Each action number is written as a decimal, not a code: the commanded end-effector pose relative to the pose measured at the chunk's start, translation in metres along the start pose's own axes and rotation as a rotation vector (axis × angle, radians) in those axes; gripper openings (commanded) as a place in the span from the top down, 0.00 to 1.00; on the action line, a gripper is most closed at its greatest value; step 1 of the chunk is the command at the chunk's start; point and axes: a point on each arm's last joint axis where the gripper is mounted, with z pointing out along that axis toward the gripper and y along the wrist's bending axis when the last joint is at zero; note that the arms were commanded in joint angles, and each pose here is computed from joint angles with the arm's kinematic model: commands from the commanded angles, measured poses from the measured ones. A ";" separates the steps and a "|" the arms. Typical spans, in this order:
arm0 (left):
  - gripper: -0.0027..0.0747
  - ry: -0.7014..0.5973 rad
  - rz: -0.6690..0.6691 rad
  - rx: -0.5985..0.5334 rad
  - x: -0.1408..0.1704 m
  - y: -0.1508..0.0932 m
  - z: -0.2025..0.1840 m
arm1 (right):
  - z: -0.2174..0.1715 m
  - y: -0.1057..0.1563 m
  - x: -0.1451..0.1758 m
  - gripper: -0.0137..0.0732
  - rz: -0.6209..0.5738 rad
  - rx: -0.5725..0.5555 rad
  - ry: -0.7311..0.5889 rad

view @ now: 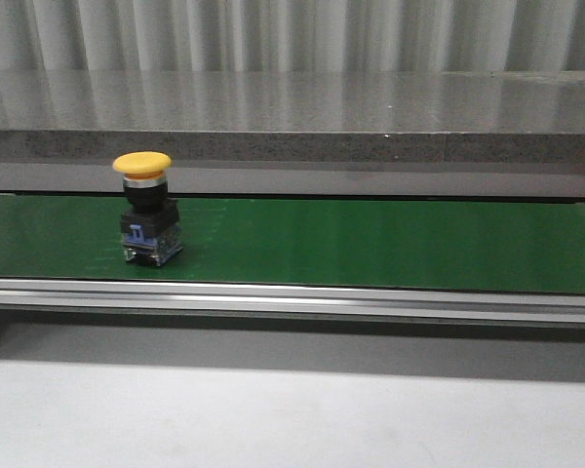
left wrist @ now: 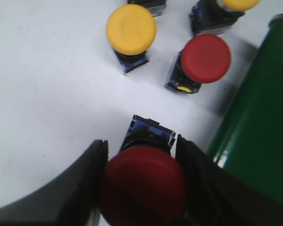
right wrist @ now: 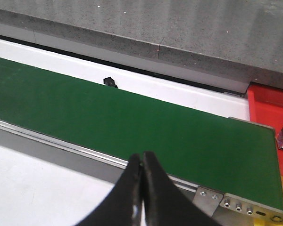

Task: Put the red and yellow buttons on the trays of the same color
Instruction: 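Grasp a red button on the table with the left gripper, then carry the red button onto the belt with the left gripper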

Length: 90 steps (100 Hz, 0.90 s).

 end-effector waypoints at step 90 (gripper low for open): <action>0.19 -0.123 0.184 0.202 -0.003 -0.081 -0.018 | -0.002 -0.002 -0.013 0.92 -0.007 0.019 -0.080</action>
